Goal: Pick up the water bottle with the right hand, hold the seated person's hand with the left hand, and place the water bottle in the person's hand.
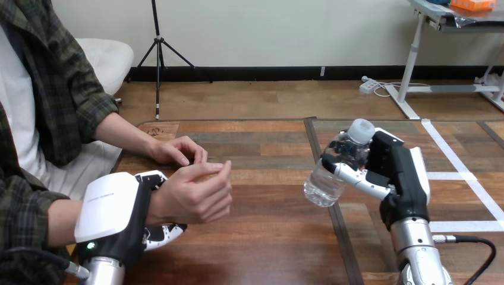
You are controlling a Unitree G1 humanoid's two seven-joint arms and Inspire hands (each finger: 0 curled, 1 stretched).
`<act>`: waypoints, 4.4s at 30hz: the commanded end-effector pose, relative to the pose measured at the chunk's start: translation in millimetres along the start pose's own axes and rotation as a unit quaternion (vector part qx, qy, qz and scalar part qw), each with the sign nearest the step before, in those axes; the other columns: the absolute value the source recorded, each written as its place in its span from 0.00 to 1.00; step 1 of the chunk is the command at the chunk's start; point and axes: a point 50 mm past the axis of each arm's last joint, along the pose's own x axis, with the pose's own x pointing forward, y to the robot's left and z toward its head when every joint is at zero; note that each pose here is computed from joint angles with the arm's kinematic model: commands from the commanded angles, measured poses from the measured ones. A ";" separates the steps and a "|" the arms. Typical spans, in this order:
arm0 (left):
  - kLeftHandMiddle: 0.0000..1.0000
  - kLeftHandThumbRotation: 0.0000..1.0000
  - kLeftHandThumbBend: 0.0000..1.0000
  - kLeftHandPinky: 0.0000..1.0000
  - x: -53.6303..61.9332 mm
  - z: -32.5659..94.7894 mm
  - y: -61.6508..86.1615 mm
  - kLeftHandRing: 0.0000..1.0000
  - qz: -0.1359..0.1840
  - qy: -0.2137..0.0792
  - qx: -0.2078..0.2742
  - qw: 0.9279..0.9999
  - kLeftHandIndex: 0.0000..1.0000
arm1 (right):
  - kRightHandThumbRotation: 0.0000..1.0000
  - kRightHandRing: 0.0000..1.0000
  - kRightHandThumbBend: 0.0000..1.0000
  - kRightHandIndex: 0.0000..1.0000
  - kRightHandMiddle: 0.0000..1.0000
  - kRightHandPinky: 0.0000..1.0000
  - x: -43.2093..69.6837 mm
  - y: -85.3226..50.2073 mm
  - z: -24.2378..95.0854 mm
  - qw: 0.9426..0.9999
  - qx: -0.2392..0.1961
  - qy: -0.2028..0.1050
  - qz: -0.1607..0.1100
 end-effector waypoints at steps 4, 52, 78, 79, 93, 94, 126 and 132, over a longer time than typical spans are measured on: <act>0.49 0.00 0.78 0.41 1.9 22.8 3.7 0.46 0.015 -0.055 -0.026 0.998 0.49 | 0.00 0.49 0.68 0.55 0.52 0.45 27.0 14.4 43.9 0.994 0.005 -0.108 0.030; 0.48 0.00 0.77 0.40 -12.9 73.8 0.8 0.44 0.003 -0.157 -0.054 0.986 0.49 | 0.00 0.47 0.67 0.53 0.51 0.40 33.5 77.8 89.1 0.970 -0.002 -0.190 0.149; 0.47 0.00 0.76 0.39 -16.9 79.4 -0.6 0.44 -0.003 -0.164 -0.058 0.985 0.49 | 0.00 0.45 0.62 0.52 0.50 0.38 25.8 83.3 97.3 0.960 0.013 -0.209 0.184; 0.47 0.00 0.76 0.39 -16.9 79.3 -0.6 0.44 -0.003 -0.164 -0.058 0.985 0.49 | 0.00 0.45 0.62 0.52 0.50 0.38 25.2 83.1 97.5 0.960 0.013 -0.210 0.184; 0.47 0.00 0.77 0.40 -15.9 77.8 -0.4 0.44 0.002 -0.163 -0.057 0.985 0.49 | 0.00 0.45 0.64 0.51 0.50 0.38 19.7 79.2 98.9 0.958 0.013 -0.214 0.188; 0.47 0.00 0.77 0.40 -15.8 77.7 -0.4 0.44 0.003 -0.163 -0.058 0.985 0.49 | 0.00 0.45 0.64 0.51 0.50 0.38 19.1 78.6 98.9 0.958 0.012 -0.214 0.188; 0.46 0.00 0.75 0.38 -15.8 74.4 -0.6 0.42 0.002 -0.150 -0.056 0.987 0.49 | 0.00 0.45 0.62 0.51 0.50 0.40 -0.5 62.0 94.1 0.957 0.011 -0.209 0.199; 0.47 0.00 0.75 0.38 -15.8 74.3 -0.3 0.42 0.001 -0.147 -0.056 0.988 0.50 | 0.00 0.46 0.61 0.51 0.50 0.40 -4.3 59.6 93.4 0.957 0.015 -0.209 0.202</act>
